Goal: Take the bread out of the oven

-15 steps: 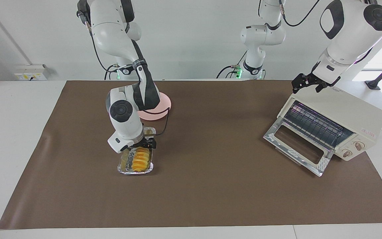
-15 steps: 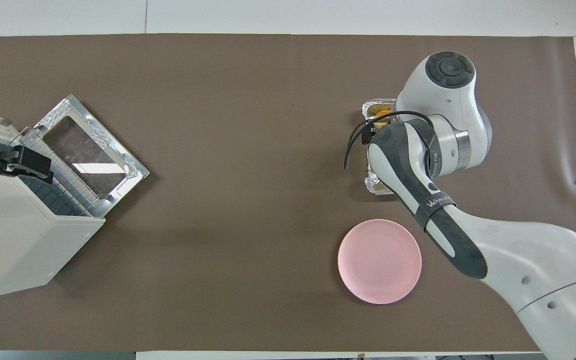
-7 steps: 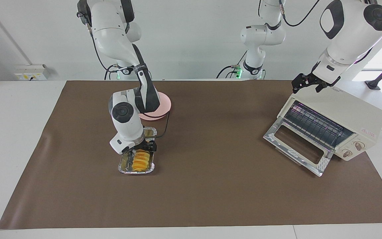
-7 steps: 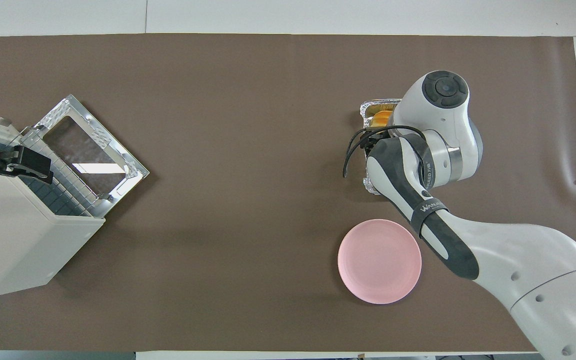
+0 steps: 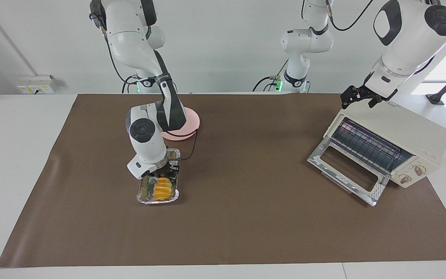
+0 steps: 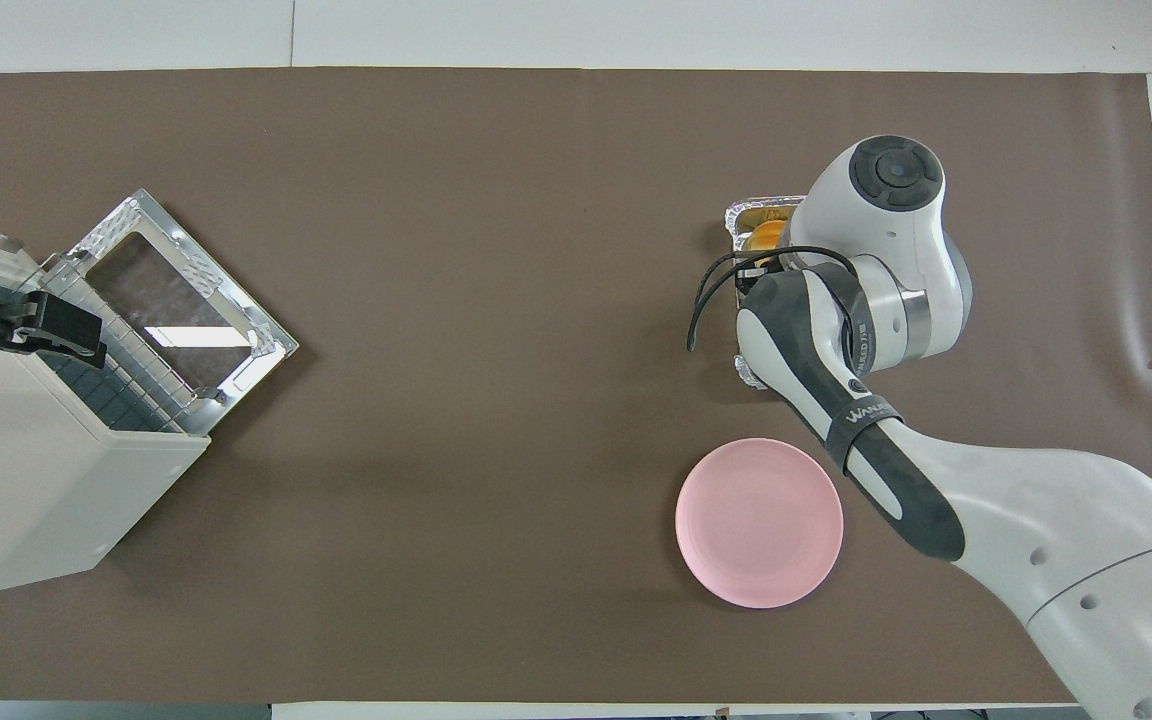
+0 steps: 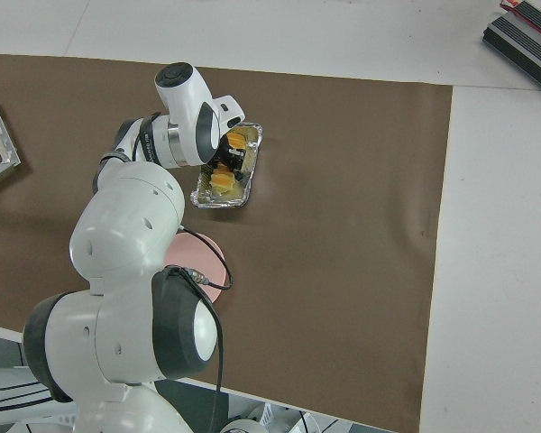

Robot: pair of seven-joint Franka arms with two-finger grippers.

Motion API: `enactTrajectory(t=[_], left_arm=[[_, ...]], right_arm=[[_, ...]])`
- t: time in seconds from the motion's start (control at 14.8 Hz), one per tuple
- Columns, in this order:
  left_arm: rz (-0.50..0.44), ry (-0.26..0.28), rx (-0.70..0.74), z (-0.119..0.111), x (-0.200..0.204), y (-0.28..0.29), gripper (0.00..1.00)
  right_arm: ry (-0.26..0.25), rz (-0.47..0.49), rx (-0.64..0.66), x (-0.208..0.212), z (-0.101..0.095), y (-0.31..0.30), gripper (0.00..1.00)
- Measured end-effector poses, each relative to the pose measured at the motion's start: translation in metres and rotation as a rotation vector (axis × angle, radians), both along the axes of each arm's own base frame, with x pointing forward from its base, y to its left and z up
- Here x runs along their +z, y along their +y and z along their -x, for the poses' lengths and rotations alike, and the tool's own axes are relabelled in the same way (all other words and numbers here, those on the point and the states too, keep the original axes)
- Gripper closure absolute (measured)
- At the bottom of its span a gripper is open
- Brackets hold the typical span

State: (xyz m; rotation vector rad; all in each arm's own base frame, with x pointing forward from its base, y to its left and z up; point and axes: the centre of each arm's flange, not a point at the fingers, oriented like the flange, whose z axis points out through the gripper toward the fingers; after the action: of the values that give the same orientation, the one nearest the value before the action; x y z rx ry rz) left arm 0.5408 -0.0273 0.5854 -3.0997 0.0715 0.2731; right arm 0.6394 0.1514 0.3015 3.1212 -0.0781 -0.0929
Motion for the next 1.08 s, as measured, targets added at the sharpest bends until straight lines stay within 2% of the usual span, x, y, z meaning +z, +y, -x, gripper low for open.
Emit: enactTrajectory(t=[0.07,0.34,0.61,0.88,1.08], left_arm=[[0.000,0.000,0.000,0.000,0.000,0.000,0.00],[0.000,0.000,0.000,0.000,0.000,0.000,0.00],[0.000,0.000,0.000,0.000,0.000,0.000,0.00],[0.000,0.000,0.000,0.000,0.000,0.000,0.00],[0.000,0.000,0.000,0.000,0.000,0.000,0.00]], right_arm=[[0.006,0.001,0.000,0.004,-0.001,0.000,0.81],[0.027,0.005,-0.007,0.032,-0.006,-0.003,0.82],[0.034,0.005,-0.012,0.066,0.000,-0.008,0.80],[0.084,0.008,0.001,0.120,0.024,-0.002,0.80],[0.146,0.027,-0.021,0.169,0.060,0.009,0.80]])
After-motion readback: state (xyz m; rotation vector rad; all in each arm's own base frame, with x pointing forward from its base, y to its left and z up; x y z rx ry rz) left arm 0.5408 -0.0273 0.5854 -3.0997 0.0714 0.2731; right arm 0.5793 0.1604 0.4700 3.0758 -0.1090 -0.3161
